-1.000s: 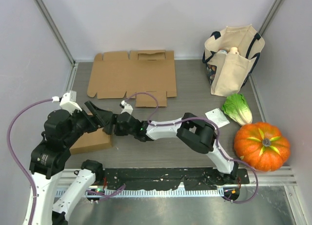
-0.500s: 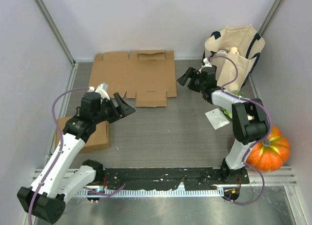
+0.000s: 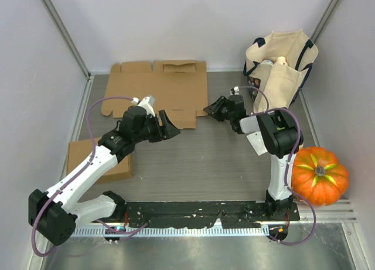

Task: Fold the paper box

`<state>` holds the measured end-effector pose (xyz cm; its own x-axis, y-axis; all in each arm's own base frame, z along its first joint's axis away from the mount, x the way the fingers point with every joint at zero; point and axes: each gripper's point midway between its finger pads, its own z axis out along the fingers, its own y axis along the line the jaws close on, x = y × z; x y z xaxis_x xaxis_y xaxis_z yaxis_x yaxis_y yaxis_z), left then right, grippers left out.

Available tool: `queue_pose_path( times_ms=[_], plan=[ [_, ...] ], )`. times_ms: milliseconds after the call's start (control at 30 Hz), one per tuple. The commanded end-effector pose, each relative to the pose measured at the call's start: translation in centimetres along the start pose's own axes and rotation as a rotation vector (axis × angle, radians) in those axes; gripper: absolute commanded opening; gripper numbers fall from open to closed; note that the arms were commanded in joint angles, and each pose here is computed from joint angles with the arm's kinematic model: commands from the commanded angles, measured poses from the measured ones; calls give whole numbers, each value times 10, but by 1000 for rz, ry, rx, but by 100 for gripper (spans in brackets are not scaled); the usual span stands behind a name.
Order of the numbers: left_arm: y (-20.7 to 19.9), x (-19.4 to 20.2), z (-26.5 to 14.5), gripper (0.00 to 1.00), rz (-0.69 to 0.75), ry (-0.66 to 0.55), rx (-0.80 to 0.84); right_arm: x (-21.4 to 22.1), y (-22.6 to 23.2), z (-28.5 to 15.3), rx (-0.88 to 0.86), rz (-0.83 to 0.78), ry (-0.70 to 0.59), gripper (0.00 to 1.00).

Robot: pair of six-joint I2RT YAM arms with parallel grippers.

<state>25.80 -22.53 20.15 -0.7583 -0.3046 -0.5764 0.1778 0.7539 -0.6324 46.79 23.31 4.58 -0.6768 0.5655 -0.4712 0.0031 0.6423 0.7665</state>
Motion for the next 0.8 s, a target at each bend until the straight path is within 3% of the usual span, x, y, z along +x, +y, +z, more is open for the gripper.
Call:
queue_pose_path(
  times_ms=[0,33,133,233,367,500,667,767],
  plan=[
    [-29,-31,-17,68,98,-77,51,-20,34,20,-151,170,-148,34],
    [-32,-32,-20,68,113,-79,60,-21,38,20,-161,185,-169,32],
    [-40,-40,-27,71,154,-92,72,-34,46,18,-160,197,-218,6],
    [-52,-55,-36,74,201,-130,88,-50,64,4,-156,95,-186,1],
    [-71,-80,-33,75,300,-147,108,-82,94,-45,-59,-223,-177,1],
    [-109,-138,-53,75,398,-290,136,-110,134,-95,-40,-536,-128,1],
    [-148,-189,-76,76,503,-436,177,-122,205,-160,-210,-823,-82,1],
    [-163,-210,-89,78,618,-483,169,-124,243,-199,-309,-903,-97,1]
  ],
)
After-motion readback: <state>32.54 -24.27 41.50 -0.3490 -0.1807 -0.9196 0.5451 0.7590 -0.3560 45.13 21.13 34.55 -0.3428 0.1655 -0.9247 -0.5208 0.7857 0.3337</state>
